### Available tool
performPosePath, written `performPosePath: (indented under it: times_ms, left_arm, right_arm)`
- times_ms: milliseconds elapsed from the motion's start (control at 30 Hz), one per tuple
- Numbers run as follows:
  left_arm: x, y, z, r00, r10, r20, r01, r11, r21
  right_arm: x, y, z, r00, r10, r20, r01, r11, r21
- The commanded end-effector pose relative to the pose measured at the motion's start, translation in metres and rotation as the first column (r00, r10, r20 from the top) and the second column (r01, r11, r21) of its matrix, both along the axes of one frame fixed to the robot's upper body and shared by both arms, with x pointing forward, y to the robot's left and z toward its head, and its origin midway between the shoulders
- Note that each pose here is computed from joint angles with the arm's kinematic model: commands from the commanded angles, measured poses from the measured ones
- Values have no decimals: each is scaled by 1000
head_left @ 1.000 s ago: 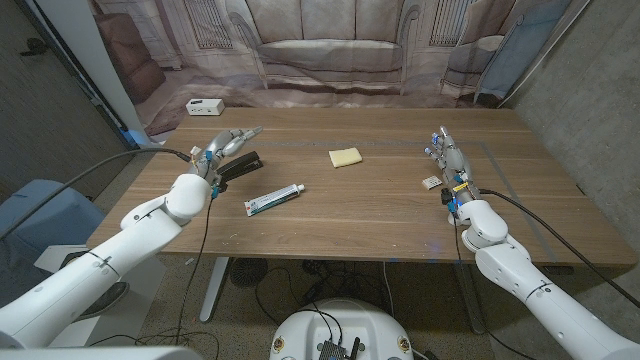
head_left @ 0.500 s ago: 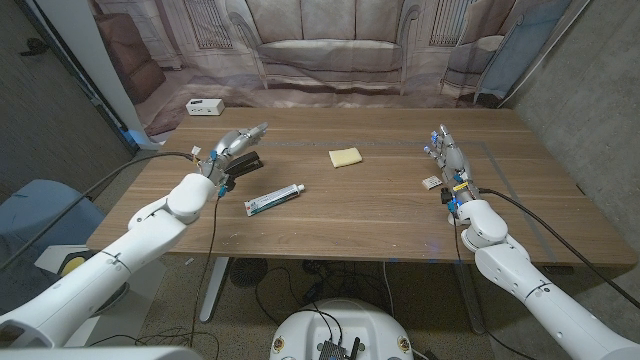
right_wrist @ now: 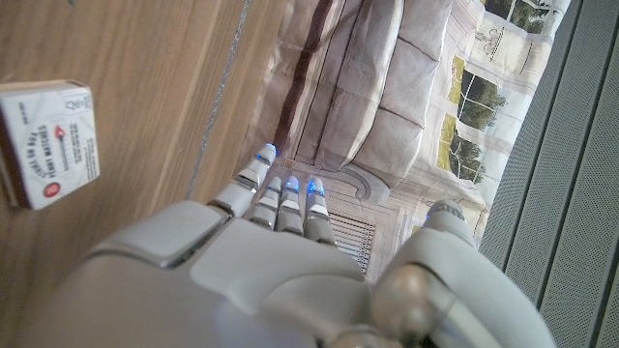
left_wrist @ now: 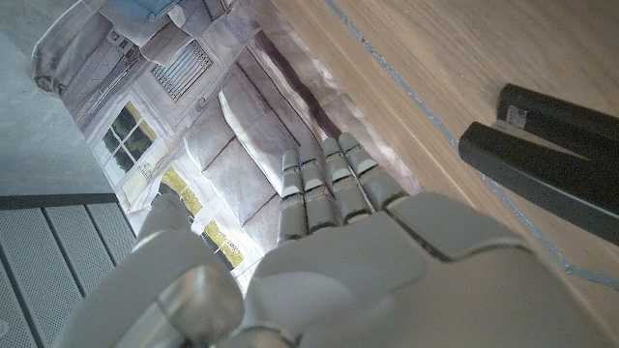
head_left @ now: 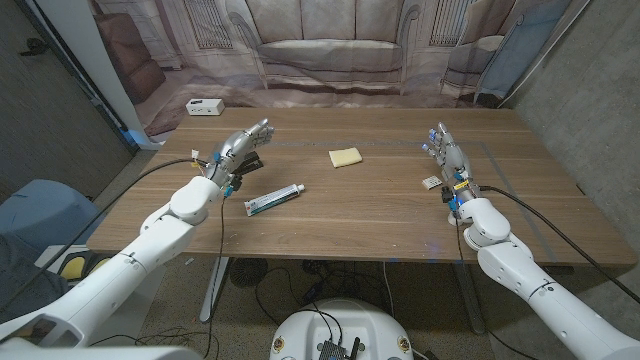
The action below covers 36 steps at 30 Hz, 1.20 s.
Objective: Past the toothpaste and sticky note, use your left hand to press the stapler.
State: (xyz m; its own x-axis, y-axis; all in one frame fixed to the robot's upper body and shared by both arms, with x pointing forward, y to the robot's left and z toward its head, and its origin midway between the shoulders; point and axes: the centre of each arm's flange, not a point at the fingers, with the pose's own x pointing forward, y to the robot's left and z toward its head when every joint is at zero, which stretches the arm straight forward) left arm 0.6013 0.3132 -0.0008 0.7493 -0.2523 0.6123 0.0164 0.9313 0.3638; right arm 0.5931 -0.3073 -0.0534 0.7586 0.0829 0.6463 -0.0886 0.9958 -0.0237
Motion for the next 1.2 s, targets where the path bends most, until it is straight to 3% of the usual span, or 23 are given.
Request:
performPosePath:
  times_ms: [33, 367, 1200]
  left_arm:
    - [7, -9, -2, 992, -127, 5, 127, 990, -70]
    - [15, -21, -4, 976, -217, -12, 214, 970, -114]
    - [25, -46, -4, 948, -310, -76, 299, 945, -134]
  right_arm:
    - [0, 3, 3, 999, 32, -11, -33, 998, -53]
    - [0, 3, 3, 999, 35, 1, -35, 998, -59]
    - [3, 5, 1, 998, 48, 37, -44, 995, -88]
